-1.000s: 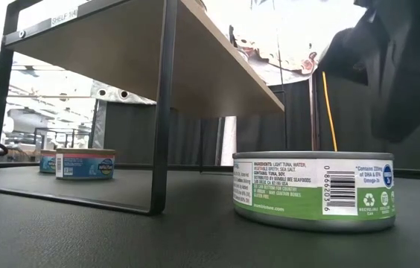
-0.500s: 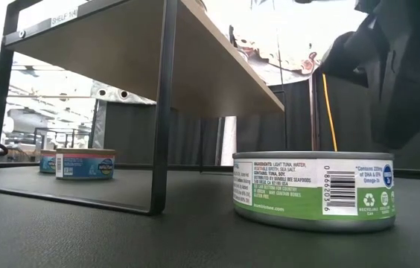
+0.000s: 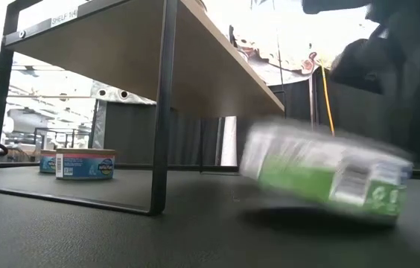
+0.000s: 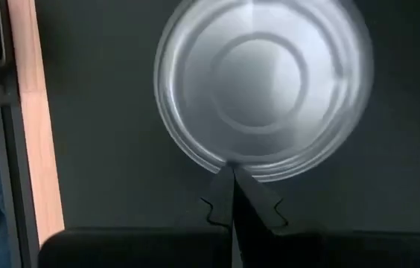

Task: Stack canned seafood by type on shelf
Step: Stack the green tuna can on top of the other green tuna can on the shelf

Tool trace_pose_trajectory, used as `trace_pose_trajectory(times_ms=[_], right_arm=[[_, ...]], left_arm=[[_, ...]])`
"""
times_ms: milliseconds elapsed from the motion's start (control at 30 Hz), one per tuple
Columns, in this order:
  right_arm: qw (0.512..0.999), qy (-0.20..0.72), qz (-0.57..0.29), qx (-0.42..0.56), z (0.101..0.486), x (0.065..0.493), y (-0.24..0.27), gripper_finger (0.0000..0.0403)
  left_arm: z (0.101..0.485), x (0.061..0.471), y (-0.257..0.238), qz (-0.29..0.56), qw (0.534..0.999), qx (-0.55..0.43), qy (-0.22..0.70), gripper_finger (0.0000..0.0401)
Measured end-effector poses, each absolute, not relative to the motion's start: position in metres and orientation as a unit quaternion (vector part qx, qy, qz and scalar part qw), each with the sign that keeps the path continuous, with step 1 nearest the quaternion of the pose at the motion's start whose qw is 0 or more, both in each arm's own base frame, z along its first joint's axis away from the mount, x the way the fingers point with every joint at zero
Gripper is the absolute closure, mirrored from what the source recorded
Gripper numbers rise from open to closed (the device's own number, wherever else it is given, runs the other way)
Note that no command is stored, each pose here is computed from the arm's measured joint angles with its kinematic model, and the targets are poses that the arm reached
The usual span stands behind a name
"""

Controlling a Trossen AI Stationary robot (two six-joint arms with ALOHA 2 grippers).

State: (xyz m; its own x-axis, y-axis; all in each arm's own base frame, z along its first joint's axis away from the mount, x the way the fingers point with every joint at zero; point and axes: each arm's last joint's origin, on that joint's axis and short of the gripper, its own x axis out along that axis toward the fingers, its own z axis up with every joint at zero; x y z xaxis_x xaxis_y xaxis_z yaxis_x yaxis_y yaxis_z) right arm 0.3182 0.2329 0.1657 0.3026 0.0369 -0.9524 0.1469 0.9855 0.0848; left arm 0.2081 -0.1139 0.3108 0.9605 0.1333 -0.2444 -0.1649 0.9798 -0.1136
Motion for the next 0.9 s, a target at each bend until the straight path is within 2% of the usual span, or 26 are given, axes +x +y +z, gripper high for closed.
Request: trace_pose_trajectory(times_ms=[733,900], right_arm=[[0.760,0.640,-0.089,0.061,0.154,0.292,0.243,0.0403],[0.726,0.683,-0.072,0.038,0.174,0.269,0.243,0.0403]], left_arm=[[0.311,0.208,-0.114,0.075,0.988,-0.071,0.116,0.0288],[0.311,0.208,-0.114,0.075,0.988,-0.072,0.116,0.0288]])
